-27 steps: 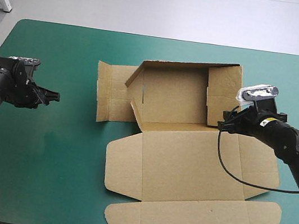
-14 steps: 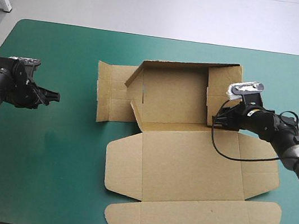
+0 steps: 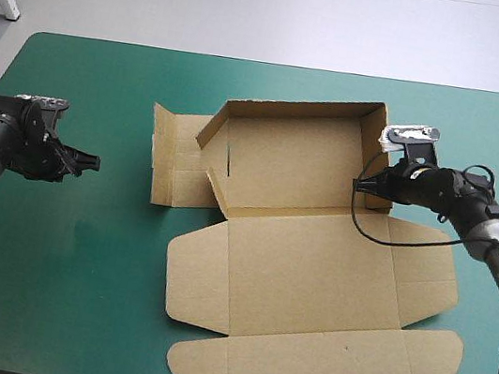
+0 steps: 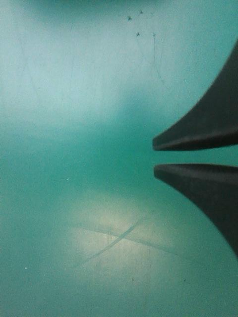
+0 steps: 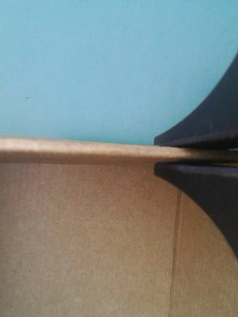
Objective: Fold the box
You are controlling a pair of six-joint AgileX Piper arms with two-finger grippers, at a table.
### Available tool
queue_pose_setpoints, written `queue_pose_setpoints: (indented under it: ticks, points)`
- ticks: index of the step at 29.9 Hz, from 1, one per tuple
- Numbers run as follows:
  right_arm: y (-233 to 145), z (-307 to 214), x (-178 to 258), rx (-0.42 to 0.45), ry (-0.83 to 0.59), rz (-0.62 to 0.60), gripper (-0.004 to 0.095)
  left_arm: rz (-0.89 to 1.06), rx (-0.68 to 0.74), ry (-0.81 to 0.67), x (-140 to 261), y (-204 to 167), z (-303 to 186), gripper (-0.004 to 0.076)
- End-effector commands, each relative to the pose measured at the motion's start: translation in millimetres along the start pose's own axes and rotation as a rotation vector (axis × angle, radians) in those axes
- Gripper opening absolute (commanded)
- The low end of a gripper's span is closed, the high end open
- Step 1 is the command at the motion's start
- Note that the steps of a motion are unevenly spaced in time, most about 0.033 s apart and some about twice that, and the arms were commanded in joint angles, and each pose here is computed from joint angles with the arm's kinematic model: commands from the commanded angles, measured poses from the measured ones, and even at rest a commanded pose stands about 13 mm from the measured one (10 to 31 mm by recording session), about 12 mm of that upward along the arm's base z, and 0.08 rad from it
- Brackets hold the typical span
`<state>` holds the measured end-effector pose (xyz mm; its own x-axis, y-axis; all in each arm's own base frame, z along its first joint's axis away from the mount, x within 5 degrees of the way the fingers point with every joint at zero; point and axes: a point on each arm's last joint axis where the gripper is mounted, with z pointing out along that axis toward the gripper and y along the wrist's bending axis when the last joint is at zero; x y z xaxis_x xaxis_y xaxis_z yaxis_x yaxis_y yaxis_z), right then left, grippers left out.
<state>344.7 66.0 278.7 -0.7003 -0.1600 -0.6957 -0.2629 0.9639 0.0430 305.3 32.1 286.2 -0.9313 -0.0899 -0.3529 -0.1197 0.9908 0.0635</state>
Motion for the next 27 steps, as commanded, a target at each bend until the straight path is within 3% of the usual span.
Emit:
queue_pose_setpoints:
  ticks: [1, 10, 17, 27]
  points:
    - [-6, -23, -27, 0.017, -0.055, 0.039, -0.0027, -0.007, 0.007, -0.084, -6, 0, -20, 0.0068]
    - [-12, -31, -66, 0.037, 0.103, 0.038, -0.0027, -0.012, 0.027, -0.081, -5, -1, -20, 0.0068]
    - [-14, -7, -68, 0.003, 0.399, 0.039, -0.0028, -0.009, 0.026, -0.077, -5, -1, -20, 0.0068]
    - [-18, 30, -56, 0.004, 0.486, 0.073, -0.0027, -0.009, 0.026, -0.073, -5, -1, -20, 0.0068]
